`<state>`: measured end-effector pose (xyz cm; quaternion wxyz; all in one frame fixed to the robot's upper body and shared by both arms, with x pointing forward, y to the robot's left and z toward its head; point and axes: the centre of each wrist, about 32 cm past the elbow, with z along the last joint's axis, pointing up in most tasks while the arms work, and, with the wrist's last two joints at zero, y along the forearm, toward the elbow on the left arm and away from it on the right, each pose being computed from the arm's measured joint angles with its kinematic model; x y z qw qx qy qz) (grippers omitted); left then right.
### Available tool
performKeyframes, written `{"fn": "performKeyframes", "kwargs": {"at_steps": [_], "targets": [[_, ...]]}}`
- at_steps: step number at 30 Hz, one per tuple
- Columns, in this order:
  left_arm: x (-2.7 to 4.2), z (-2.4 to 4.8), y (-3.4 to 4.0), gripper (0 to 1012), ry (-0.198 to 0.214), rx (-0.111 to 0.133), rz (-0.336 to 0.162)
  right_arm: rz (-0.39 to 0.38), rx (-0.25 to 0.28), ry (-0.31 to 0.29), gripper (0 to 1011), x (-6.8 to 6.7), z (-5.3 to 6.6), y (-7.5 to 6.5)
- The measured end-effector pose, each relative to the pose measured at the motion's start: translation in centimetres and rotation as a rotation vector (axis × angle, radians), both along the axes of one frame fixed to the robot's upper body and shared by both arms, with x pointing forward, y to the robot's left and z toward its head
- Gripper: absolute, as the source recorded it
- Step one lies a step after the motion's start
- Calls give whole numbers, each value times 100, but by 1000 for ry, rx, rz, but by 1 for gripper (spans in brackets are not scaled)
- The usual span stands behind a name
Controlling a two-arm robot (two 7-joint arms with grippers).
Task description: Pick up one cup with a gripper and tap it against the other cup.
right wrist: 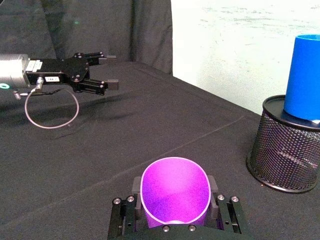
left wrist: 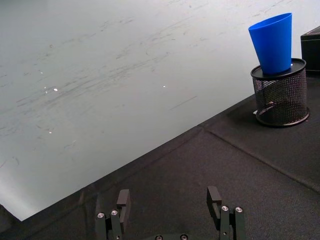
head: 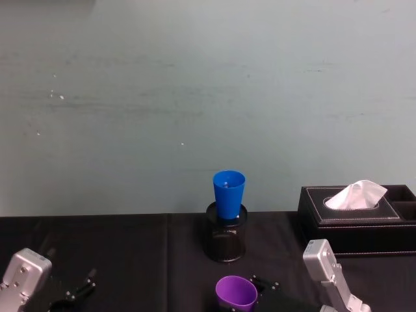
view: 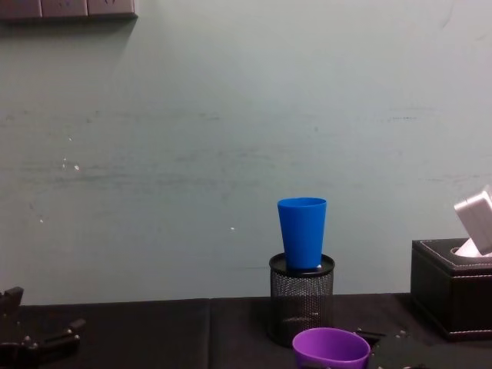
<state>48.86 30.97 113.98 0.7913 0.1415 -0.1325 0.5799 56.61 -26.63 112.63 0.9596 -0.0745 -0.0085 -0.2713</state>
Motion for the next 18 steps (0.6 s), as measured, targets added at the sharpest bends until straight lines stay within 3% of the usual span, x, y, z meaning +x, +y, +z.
{"fn": "performKeyframes", "kwargs": {"at_steps": [7,18], "targets": [[0,0,0,1000,0,0,0,0,0,0,733,0,0,0],[0,0,0,1000,0,0,0,0,0,0,964,0,0,0]]}}
